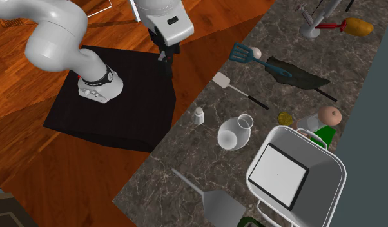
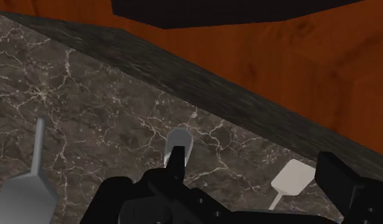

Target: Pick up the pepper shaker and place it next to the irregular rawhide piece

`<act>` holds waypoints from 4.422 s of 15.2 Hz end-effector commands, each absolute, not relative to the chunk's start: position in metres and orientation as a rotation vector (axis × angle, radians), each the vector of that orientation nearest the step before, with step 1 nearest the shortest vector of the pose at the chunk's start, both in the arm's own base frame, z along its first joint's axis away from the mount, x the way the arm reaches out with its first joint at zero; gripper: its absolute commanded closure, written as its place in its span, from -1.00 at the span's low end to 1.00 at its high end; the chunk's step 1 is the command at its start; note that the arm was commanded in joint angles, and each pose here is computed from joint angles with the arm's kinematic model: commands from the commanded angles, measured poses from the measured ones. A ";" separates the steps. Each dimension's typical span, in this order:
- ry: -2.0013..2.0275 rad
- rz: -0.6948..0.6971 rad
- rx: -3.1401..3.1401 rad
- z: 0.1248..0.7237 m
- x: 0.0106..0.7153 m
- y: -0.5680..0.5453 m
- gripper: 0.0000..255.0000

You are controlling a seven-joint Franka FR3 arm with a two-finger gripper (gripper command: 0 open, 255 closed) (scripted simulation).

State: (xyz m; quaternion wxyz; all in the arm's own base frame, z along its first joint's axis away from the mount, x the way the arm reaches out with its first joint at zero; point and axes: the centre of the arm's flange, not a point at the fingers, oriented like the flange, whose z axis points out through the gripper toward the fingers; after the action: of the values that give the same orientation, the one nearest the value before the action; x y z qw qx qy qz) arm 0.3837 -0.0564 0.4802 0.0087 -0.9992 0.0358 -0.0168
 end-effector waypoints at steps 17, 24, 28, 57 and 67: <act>-0.183 -0.040 -3.234 0.320 0.483 -0.114 -1.00; -0.183 -0.040 -3.234 0.296 0.484 -0.117 -1.00; -0.183 -0.040 -3.234 0.296 0.484 -0.117 -1.00; -0.183 -0.040 -3.234 0.391 0.484 -0.117 1.00; -0.183 -0.040 -3.234 0.444 0.484 -0.117 1.00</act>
State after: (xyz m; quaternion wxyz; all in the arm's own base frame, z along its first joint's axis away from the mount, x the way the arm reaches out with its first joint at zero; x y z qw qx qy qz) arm 0.4850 -0.1165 0.4381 -0.0490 -0.9971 -0.0566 -0.0125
